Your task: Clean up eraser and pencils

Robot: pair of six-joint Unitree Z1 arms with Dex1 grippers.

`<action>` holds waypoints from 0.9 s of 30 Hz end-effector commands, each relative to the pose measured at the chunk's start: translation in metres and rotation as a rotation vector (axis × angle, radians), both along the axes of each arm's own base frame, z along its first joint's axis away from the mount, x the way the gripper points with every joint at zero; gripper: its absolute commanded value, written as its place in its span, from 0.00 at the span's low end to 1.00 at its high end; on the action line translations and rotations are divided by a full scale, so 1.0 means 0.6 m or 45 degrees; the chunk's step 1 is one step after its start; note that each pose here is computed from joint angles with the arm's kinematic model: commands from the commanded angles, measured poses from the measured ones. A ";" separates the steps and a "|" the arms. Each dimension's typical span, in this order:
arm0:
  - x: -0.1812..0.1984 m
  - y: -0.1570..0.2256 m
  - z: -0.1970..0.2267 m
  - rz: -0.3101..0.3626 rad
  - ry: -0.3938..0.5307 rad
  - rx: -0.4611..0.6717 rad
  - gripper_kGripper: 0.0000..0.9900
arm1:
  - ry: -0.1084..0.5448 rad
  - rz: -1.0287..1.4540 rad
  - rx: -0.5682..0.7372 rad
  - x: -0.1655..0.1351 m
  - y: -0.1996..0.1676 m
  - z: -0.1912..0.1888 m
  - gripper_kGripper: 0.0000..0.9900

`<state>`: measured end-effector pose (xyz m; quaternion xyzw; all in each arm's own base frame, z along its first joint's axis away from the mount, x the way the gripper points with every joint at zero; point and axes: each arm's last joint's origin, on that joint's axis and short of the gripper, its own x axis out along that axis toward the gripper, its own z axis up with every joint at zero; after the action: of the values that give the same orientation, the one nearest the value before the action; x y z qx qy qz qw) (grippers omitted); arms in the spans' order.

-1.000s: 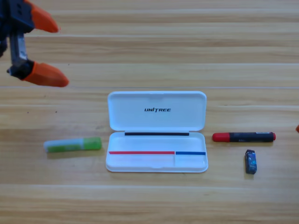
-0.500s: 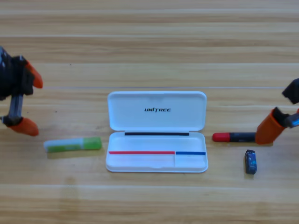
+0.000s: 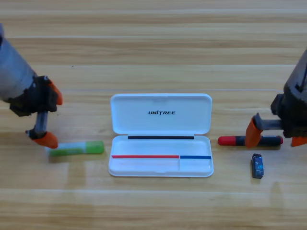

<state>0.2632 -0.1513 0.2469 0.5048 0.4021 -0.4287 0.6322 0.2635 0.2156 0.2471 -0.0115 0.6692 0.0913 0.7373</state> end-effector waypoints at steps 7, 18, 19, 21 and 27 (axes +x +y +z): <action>0.047 -0.023 -0.062 0.074 0.139 0.011 1.00 | 0.114 -0.139 -0.076 0.043 0.015 -0.117 0.92; 0.056 -0.031 -0.087 0.106 0.203 -0.001 0.97 | 0.185 -0.160 -0.094 0.043 0.017 -0.149 0.59; 0.057 -0.031 -0.088 0.108 0.203 -0.002 0.97 | 0.194 -0.158 -0.094 0.042 0.017 -0.152 0.52; 0.057 -0.032 -0.093 0.110 0.213 0.004 0.97 | 0.207 -0.158 -0.092 0.043 0.019 -0.158 0.38; 0.060 -0.033 -0.103 0.114 0.225 0.010 0.94 | 0.238 -0.145 -0.053 0.037 0.018 -0.155 0.00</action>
<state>0.2912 -0.1702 0.2033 0.4594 0.4610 -0.4418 0.6174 0.2833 0.2310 0.1881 0.0147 0.7030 0.0471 0.7094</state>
